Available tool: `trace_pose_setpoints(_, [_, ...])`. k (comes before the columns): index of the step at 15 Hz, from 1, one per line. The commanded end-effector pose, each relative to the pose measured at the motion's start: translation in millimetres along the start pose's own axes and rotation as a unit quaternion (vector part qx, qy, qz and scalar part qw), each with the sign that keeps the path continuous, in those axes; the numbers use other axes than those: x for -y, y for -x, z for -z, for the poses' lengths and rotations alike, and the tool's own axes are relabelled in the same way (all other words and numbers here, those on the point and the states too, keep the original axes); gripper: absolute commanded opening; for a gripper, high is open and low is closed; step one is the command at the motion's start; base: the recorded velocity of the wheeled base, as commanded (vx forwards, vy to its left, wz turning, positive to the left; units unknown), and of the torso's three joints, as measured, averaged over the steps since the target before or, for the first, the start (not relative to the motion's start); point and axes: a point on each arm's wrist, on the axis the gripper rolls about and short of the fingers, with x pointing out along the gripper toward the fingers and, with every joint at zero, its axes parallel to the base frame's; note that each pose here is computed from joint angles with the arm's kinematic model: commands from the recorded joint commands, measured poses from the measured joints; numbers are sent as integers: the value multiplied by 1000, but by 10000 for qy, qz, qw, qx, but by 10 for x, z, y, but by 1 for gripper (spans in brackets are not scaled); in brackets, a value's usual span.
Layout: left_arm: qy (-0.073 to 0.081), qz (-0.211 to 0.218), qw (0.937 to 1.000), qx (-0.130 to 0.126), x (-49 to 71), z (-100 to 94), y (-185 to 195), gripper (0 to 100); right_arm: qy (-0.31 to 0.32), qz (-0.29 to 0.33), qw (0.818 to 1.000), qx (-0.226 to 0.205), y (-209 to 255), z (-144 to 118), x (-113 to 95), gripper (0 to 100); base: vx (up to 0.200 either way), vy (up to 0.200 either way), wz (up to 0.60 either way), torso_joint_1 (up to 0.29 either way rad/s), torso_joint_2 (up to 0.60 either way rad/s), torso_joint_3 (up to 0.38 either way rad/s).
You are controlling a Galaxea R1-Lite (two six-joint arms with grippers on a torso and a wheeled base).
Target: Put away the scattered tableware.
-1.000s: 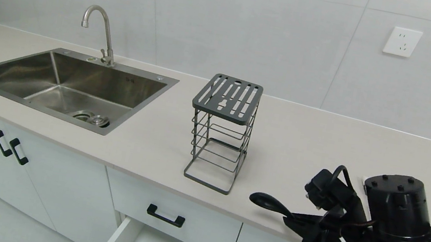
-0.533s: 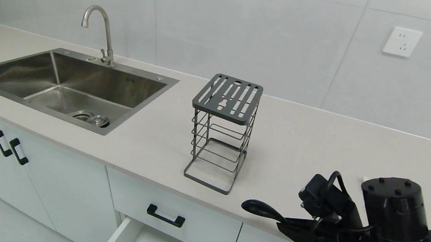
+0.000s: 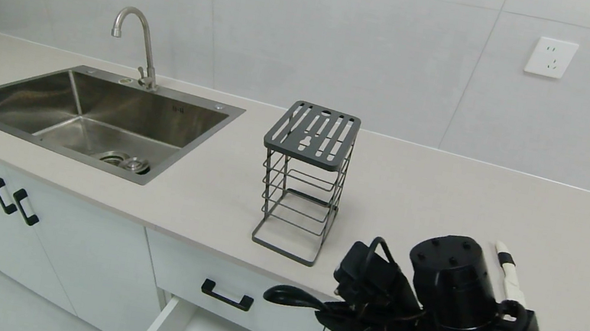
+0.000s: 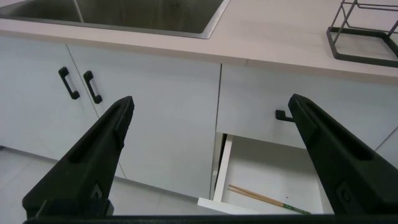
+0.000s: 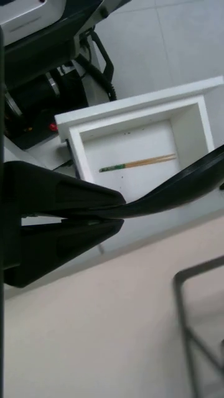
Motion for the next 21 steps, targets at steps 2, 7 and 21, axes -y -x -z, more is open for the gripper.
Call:
trace_pose_setpoints(2, [-2, -1, 10000, -6, 0, 0, -1, 100, 39, -272, 9994, -217, -282, 22, -168, 0, 0, 0, 0, 0, 0, 0])
trace_pose_setpoints(7, [-2, -1, 10000, -6, 0, 0, -1, 100, -2, -418, 9988, -259, -343, 25, -312, 0, 0, 0, 0, 0, 0, 0])
trace_pose_setpoints(21, [-2, -1, 10000, -6, 0, 0, -1, 100, 11, -552, 9978, -360, -1027, -73, -550, 0, 0, 0, 0, 0, 0, 0])
